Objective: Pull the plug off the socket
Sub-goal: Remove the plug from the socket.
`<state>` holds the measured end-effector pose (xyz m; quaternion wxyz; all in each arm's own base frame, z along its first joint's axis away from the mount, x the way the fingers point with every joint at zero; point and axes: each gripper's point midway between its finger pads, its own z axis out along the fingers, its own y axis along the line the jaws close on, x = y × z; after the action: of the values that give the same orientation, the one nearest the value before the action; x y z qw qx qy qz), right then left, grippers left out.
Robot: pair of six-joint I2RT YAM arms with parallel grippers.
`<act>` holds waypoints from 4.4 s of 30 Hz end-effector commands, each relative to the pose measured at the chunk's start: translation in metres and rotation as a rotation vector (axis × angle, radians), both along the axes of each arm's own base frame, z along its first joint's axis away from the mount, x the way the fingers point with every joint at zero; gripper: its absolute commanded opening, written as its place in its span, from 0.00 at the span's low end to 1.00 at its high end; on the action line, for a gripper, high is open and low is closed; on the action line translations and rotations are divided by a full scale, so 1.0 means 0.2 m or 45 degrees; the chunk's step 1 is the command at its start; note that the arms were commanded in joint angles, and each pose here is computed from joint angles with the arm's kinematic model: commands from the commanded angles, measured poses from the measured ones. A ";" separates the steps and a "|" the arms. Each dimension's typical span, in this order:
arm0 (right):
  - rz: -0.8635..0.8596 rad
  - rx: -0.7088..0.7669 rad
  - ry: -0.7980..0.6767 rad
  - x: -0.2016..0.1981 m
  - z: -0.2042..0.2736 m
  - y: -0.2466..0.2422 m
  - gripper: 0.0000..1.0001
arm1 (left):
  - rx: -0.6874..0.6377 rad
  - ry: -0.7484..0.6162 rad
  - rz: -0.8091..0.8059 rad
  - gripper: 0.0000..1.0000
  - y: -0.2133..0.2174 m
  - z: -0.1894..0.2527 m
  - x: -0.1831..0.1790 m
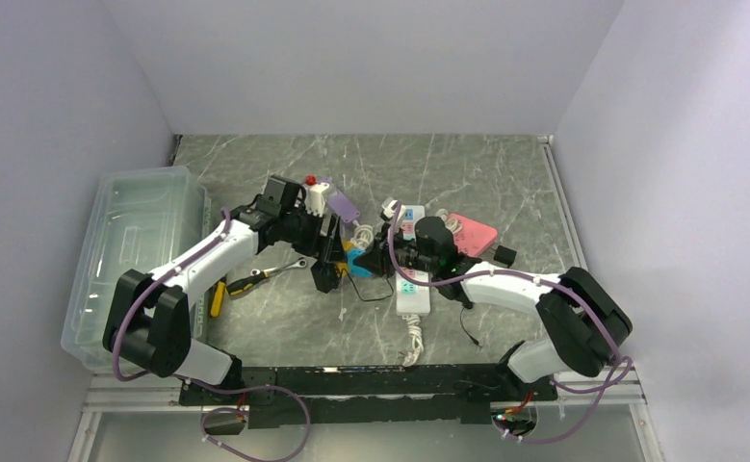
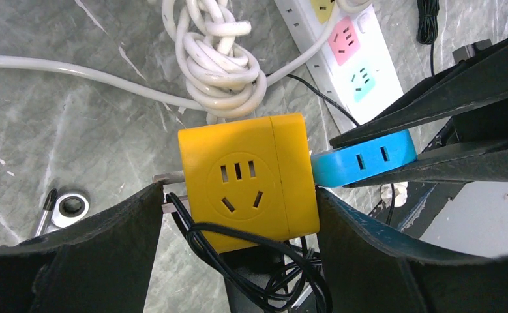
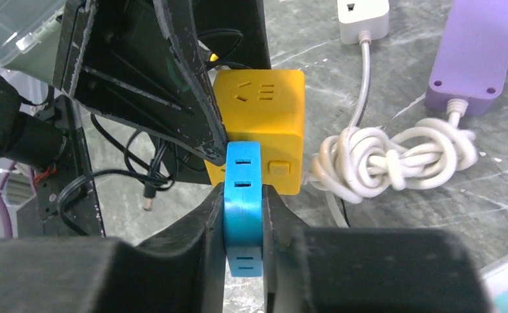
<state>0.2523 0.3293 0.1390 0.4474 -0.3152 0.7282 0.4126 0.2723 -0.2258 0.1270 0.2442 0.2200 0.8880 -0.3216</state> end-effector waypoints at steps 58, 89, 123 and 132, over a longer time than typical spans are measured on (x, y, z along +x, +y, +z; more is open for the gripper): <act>-0.120 0.069 -0.161 0.02 0.13 0.01 0.00 | 0.162 0.047 0.058 0.47 -0.11 -0.09 0.01; -0.240 0.033 -0.074 0.12 0.08 -0.03 0.00 | 0.325 -0.031 0.122 0.00 0.03 -0.14 0.09; -0.214 0.003 -0.063 0.08 0.07 0.04 0.00 | 0.275 -0.015 0.033 0.00 0.01 -0.14 0.08; -0.217 0.004 -0.040 0.13 0.05 0.00 0.00 | 0.286 0.000 0.020 0.00 -0.01 -0.15 0.07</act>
<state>0.2615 0.3202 0.1131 0.4507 -0.2722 0.7758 0.3477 0.2777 -0.2334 0.0983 0.2095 0.2299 0.9191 -0.2419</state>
